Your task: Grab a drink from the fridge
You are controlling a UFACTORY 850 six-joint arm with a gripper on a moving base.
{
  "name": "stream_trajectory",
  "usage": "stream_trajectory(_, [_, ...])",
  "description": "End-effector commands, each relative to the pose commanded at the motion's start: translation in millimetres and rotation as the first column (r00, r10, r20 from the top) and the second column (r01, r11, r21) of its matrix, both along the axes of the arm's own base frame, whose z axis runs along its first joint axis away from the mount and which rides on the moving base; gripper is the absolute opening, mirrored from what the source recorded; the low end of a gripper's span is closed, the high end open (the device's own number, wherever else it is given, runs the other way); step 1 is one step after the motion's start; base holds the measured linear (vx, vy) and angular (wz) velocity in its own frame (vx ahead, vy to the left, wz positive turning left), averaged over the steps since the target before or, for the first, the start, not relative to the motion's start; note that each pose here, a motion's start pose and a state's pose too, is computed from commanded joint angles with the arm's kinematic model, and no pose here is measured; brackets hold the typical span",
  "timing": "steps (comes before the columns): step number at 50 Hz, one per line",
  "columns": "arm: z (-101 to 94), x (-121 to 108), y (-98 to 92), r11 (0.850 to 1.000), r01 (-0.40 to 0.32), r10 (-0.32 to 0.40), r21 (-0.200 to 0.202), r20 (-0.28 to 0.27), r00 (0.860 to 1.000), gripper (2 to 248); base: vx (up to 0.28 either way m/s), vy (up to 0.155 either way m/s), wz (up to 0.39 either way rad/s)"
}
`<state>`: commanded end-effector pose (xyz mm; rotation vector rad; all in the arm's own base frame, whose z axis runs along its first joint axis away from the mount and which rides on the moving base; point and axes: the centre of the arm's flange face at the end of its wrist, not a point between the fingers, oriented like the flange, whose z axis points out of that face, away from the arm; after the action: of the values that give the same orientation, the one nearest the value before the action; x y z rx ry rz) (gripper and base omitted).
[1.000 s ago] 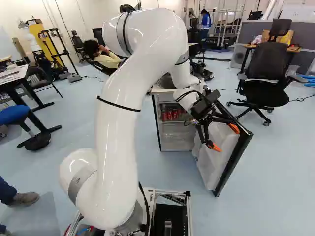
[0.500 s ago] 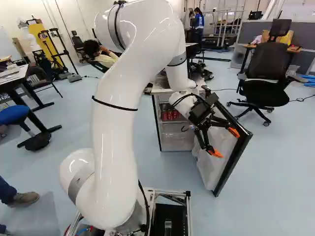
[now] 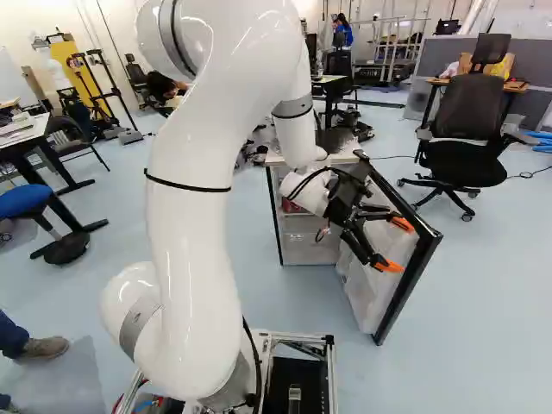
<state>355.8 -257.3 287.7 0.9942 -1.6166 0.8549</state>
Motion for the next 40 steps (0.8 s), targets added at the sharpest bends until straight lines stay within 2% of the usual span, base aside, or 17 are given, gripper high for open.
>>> stream_trajectory(10, [1.4,-11,13.9,0.992,-0.123,0.122,-0.001,-0.038,0.992,247,0.0,0.0,0.0])
stream_trajectory(21, [3.2,-23,31.0,0.966,-0.259,0.258,0.004,-0.075,0.963,247,0.0,0.0,0.0])
stream_trajectory(30, [5.0,-32,46.8,0.928,-0.371,0.37,0.012,-0.101,0.923,247,0.0,0.0,0.0])
stream_trajectory(40, [7.0,-41,66.1,0.869,-0.494,0.493,0.023,-0.125,0.861,247,0.0,0.0,0.0])
